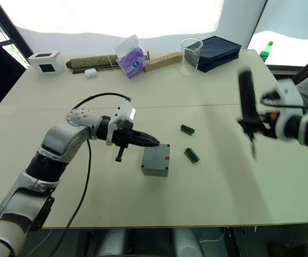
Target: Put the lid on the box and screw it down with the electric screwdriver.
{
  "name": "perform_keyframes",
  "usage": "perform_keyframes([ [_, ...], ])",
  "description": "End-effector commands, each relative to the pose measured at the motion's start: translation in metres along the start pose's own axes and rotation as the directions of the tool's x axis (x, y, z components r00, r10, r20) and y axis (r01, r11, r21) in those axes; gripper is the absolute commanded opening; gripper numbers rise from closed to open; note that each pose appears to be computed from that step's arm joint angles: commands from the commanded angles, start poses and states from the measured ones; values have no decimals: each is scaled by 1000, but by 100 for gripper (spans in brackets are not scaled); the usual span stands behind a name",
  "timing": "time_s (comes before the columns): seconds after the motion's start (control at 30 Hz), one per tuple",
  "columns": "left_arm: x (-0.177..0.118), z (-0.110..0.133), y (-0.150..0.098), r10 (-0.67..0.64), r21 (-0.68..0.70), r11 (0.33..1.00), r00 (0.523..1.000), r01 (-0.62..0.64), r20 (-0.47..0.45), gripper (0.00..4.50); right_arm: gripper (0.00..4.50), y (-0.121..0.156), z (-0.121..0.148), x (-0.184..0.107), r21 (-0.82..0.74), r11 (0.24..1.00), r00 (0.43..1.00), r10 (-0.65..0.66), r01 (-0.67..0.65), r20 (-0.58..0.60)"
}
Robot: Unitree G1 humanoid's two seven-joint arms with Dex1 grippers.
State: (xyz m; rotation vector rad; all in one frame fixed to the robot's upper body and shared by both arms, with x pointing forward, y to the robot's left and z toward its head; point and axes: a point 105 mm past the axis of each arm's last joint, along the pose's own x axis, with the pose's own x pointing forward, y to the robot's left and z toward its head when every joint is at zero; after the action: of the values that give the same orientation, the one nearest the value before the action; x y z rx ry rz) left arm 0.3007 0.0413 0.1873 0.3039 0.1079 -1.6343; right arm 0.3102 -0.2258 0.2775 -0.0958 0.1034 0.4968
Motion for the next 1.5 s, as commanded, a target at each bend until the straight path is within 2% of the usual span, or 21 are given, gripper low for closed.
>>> perform_keyframes([
  [0.03, -13, 5, 6, 38, 9, 999, 999, -38, 6, 0, 206, 22, 47, -12, -63, 996, 940, -35, 60, 340],
  [0.2, -14, -10, 8, 49, -12, 999, 998, -49, -48, 0, 206, 76, 37, 8, -63, 998, 898, 29, -1, 438],
  [0.43, -7, -17, 7, 30, 13, 999, 997, -30, -74, 0, 206, 106, 22, 18, -58, 997, 884, 66, -45, 462],
  [0.67, 14, -38, 0, 2, 11, 1000, 994, -1, -111, 0, 206, 135, -3, 25, -68, 993, 898, 115, -95, 425],
  [0.87, 22, -47, -3, 1, 36, 999, 990, 4, -143, 0, 206, 139, -16, 28, -56, 995, 908, 103, -88, 406],
  [1.0, 24, -46, -2, -3, 18, 1000, 992, 6, -126, 0, 206, 138, -26, 28, -78, 995, 920, 93, -68, 380],
  [1.33, 22, -46, 2, 5, 18, 1000, 992, -3, -126, 0, 206, 123, -45, 31, -97, 995, 935, 13, 24, 355],
  [1.5, 23, -49, 0, 2, 12, 1000, 991, 0, -132, 0, 206, 124, -48, 31, -45, 999, 931, 5, 12, 364],
])
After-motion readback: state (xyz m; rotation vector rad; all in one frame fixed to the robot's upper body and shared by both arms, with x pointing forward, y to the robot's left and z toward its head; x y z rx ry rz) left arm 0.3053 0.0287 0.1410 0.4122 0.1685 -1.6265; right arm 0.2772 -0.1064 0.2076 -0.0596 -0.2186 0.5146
